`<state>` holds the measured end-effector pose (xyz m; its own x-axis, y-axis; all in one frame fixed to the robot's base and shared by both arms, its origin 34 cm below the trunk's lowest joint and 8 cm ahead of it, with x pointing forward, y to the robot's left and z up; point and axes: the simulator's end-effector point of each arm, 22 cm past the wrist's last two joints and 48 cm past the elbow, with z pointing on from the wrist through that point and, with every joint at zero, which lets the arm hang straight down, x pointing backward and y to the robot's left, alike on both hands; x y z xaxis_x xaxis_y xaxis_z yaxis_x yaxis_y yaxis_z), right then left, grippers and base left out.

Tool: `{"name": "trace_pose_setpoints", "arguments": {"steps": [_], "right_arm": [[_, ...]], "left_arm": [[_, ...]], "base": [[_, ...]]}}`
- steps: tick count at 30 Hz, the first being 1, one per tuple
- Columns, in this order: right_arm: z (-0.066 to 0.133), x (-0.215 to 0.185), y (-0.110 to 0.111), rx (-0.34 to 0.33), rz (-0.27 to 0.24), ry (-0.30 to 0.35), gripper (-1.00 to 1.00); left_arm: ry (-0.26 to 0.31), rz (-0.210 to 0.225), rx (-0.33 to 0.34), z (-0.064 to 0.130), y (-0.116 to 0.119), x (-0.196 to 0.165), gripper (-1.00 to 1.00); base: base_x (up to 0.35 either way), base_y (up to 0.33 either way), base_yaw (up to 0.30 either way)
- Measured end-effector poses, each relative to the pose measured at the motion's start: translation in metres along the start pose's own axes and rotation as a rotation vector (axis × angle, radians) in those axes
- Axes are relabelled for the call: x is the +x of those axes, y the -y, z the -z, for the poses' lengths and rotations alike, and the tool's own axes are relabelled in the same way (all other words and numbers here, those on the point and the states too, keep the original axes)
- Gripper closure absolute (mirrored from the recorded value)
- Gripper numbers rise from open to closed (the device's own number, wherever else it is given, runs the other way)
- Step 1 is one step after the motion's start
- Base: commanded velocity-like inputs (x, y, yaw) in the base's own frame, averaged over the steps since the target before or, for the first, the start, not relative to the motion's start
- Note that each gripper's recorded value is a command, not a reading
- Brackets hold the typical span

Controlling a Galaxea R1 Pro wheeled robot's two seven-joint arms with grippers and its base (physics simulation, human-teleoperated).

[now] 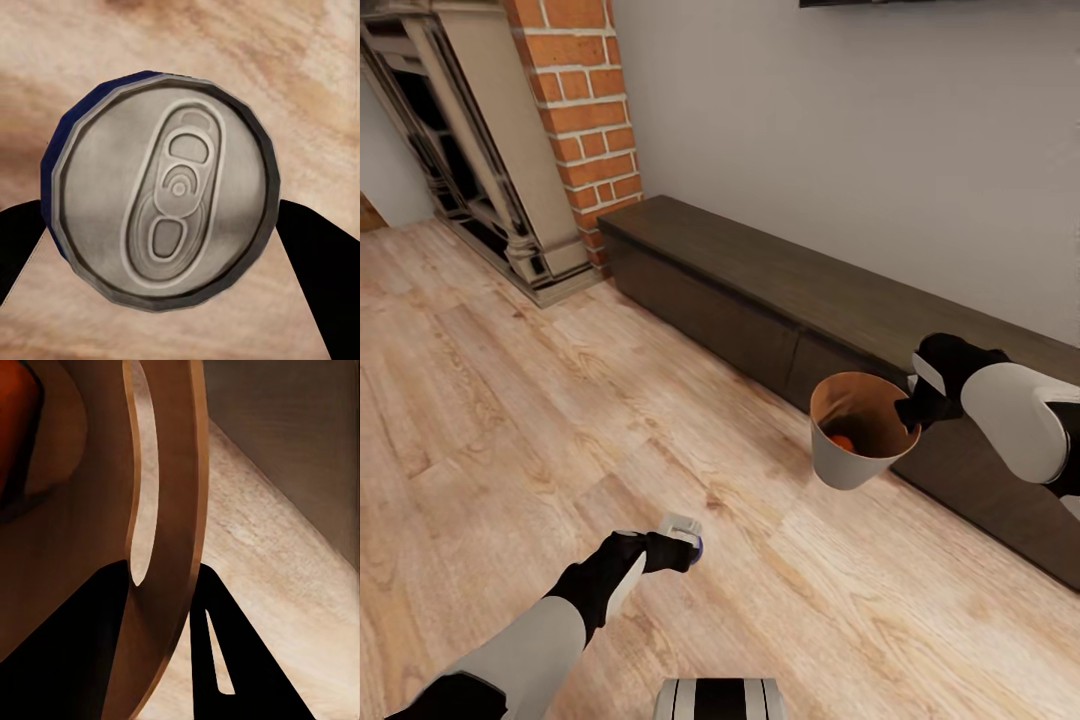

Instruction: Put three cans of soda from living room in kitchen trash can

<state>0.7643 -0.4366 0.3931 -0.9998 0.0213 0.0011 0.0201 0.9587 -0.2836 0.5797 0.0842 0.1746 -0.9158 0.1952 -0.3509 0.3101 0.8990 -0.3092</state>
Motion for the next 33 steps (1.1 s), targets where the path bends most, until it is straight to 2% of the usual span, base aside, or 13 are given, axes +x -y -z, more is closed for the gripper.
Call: {"name": "trace_pose_setpoints", "arguments": {"steps": [13, 18, 23, 28, 33], "right_arm": [[0.038, -0.006, 0.0, 0.001, 0.007, 0.054, 1.0], [0.053, -0.008, -0.004, -0.023, -0.004, 0.077, 1.0], [0.066, -0.008, 0.006, 0.011, 0.009, 0.093, 1.0], [0.078, -0.008, 0.002, -0.02, -0.007, 0.11, 1.0], [0.09, -0.006, 0.005, -0.007, 0.001, 0.125, 1.0]], "left_arm": [[0.048, -0.021, -0.012, 0.021, 0.003, -0.025, 1.0], [0.067, -0.029, -0.016, 0.03, 0.004, -0.034, 1.0], [0.086, -0.035, -0.021, 0.038, 0.005, -0.043, 1.0], [0.105, -0.04, -0.025, 0.047, 0.006, -0.052, 1.0], [0.128, -0.046, -0.029, 0.057, 0.007, -0.063, 1.0]], "base": [[0.0, 0.0, 0.0], [0.0, 0.0, 0.008], [0.0, 0.0, 0.146], [0.0, 0.0, 0.203], [0.0, 0.0, 0.216]]}}
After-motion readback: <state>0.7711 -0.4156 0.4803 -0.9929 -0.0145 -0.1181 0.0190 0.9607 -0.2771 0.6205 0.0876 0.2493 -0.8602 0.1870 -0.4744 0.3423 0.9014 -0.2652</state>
